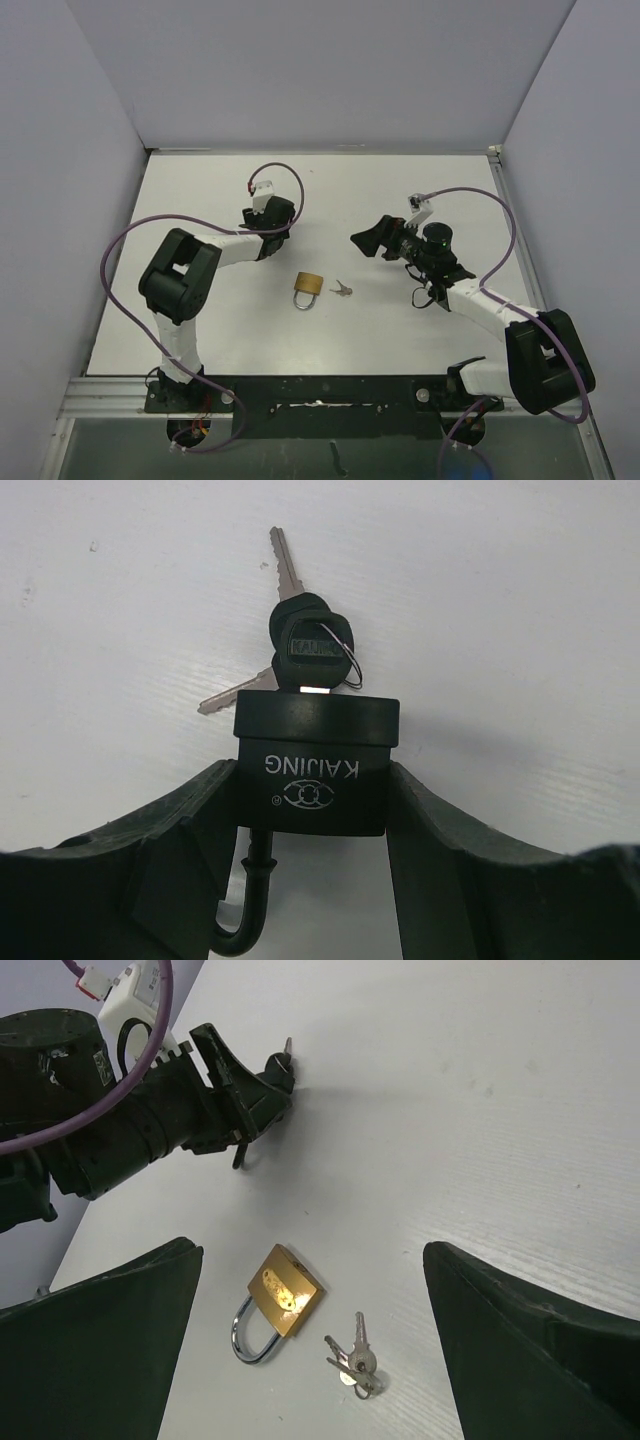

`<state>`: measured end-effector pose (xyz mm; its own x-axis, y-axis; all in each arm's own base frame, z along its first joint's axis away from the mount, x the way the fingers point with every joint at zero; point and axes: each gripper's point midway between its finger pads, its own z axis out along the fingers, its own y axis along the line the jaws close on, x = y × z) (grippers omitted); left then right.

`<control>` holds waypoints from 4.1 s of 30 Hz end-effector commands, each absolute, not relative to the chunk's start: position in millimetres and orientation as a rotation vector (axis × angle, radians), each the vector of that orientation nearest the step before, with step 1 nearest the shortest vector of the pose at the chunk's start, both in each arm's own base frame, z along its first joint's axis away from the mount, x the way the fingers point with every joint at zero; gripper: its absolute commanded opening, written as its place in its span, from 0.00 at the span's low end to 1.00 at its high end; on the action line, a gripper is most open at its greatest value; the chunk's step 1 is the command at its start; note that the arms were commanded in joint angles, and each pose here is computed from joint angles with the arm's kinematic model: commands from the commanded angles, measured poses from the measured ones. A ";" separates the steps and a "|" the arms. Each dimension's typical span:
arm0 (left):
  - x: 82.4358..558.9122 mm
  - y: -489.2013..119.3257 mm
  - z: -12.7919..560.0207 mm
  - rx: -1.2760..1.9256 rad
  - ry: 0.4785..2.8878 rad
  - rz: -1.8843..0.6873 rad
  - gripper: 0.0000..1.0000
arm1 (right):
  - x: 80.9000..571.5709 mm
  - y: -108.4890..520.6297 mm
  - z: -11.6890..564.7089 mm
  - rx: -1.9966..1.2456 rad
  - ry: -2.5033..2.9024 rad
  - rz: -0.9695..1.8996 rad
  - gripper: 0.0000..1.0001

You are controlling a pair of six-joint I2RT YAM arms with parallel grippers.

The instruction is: Unlock with the key

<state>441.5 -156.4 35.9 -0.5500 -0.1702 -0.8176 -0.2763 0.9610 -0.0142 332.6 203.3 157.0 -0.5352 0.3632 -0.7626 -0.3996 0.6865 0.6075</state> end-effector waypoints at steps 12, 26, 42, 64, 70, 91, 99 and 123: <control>464.7 -186.3 42.8 -0.385 2.114 -0.127 0.30 | 333.9 203.4 173.7 -0.062 1.835 0.976 0.98; 463.1 -172.5 91.5 -0.377 2.008 -0.171 0.98 | 335.5 206.5 167.8 -0.071 1.848 0.988 0.98; 388.0 -230.8 173.8 -0.026 1.912 -0.671 0.98 | 329.0 211.0 158.0 -0.215 1.924 0.932 0.98; 286.9 -242.1 59.1 -0.018 2.272 -0.160 0.98 | 331.0 192.7 114.2 -0.167 2.167 0.732 0.98; 287.9 -256.5 50.6 0.020 2.292 -0.202 0.98 | 330.6 192.7 112.6 -0.170 2.174 0.730 0.98; 290.8 -207.6 110.1 -0.116 2.149 -0.267 0.98 | 277.2 228.5 61.6 -0.476 2.341 0.712 0.82; 290.5 -179.2 108.8 -0.229 2.137 -0.375 0.98 | 271.6 242.1 49.6 -0.554 2.362 0.759 0.72; 289.3 -179.1 92.2 -0.231 2.172 -0.366 0.98 | 260.7 251.0 30.6 -0.595 2.368 0.817 0.47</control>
